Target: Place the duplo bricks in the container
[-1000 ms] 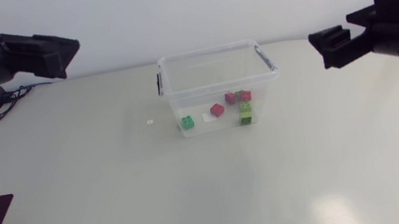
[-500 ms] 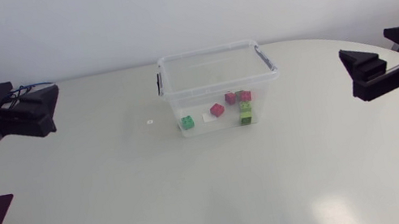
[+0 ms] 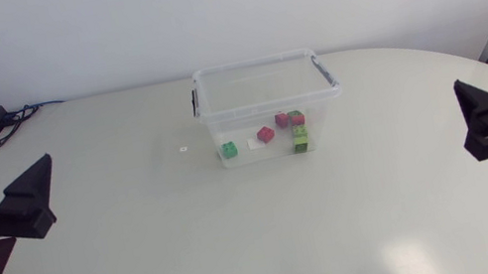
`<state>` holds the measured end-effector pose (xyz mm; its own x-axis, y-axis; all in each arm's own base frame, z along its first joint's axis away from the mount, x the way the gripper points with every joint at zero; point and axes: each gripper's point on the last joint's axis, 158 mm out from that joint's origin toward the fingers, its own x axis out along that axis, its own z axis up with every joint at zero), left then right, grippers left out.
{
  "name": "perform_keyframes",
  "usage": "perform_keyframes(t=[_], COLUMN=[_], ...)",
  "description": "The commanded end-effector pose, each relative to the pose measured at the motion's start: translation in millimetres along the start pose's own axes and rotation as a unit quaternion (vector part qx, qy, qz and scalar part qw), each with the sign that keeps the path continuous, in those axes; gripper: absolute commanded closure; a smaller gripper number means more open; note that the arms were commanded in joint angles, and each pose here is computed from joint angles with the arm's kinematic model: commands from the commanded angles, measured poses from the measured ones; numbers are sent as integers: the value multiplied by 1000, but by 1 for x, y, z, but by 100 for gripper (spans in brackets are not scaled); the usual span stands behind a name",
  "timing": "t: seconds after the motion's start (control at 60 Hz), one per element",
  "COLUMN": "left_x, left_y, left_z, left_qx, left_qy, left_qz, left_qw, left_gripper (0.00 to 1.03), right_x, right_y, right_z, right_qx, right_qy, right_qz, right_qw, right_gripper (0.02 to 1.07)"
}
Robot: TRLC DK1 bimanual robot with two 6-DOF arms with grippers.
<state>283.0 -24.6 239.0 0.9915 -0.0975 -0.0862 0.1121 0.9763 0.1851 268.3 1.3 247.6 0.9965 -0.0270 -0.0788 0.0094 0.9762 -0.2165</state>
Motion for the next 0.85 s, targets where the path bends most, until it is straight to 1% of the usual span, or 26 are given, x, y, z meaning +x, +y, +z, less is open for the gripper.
perform_keyframes(t=[0.0,0.35,0.7,0.833], left_x=[-4,-18,-23,-23], left_y=[2,2,1,1], left_z=[-18,-55,-92,-93], left_qx=[-21,-59,-96,-97], left_qy=[6,-1,-9,-9], left_qz=[11,26,41,41], left_qw=[1000,998,994,994], left_gripper=[4,4,4,4], right_x=[-1,-6,-6,-6], right_y=[2,10,18,18], right_z=[-19,-58,-97,-98], right_qx=[21,65,108,108], right_qy=[6,-3,-12,-12], right_qz=[0,3,7,7], right_qw=[1000,998,994,994], right_gripper=[6,7,7,7])
